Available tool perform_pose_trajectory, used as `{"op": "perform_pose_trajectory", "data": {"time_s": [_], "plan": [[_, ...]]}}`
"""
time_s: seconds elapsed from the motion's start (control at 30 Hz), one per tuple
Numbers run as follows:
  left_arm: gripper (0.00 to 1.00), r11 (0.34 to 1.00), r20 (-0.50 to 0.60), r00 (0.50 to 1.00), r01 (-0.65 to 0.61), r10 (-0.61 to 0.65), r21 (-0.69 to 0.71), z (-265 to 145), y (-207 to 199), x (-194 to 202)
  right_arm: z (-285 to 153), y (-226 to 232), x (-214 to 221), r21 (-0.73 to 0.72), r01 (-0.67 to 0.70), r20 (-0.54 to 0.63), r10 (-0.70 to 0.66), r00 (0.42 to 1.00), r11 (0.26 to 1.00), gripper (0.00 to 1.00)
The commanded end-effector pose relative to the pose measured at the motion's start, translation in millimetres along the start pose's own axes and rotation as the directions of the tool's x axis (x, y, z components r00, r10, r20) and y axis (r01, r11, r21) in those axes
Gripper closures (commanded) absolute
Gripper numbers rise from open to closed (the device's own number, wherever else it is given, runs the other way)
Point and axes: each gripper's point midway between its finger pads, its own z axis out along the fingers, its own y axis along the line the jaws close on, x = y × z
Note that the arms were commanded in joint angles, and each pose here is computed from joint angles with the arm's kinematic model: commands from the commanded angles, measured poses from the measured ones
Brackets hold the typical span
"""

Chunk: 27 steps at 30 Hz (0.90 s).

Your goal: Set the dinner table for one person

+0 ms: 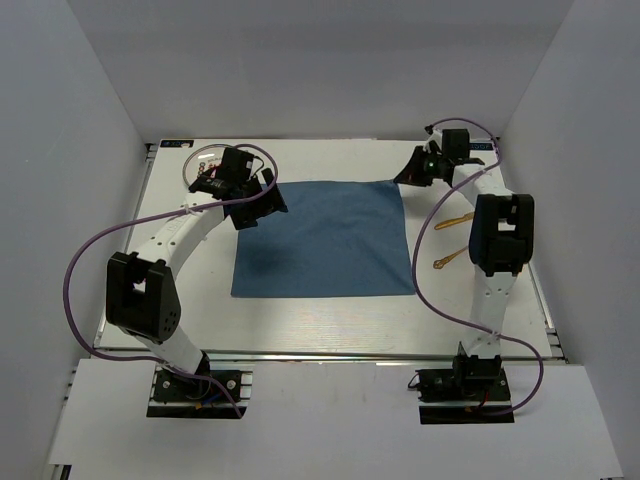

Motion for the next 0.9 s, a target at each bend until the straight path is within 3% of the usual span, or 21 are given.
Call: {"op": "perform_pose_trajectory", "data": {"time_s": [0.0,0.3,0.5,0.77,0.8,0.83,0.87], "plan": [[0.02,0.999,0.029,1.000,-0.014,0.013,0.031,-8,-6,-5,-40,64,-44,-0.135,0.116,0.140,-0.097,0.985,0.984,1.00],[0.02,0.999,0.034,0.999,-0.017,0.015,0.044,-6,-5,-3,-48,80,-58,-0.211,0.187,0.172,-0.152,0.973,0.959,1.00],[0.02,0.999,0.034,0.999,-0.020,0.019,0.031,-4,-3,-2,-14,53,-50,-0.200,0.141,0.101,-0.123,0.987,0.970,1.00],[0.02,1.000,0.058,0.998,-0.020,0.020,-0.009,-3,6,-5,-15,40,-56,-0.111,0.121,0.138,-0.105,0.985,0.986,1.00],[0.02,1.000,0.060,0.998,0.000,0.001,-0.020,-1,9,-7,-17,36,-59,-0.080,0.114,0.146,-0.102,0.984,0.990,0.69],[0.02,0.999,0.055,0.998,0.007,-0.005,-0.031,0,11,-6,-19,36,-60,-0.069,0.114,0.154,-0.102,0.983,0.991,0.49],[0.02,1.000,0.060,0.998,0.012,-0.010,-0.029,-1,10,-8,-25,41,-66,-0.055,0.120,0.171,-0.109,0.979,0.991,0.19]]}}
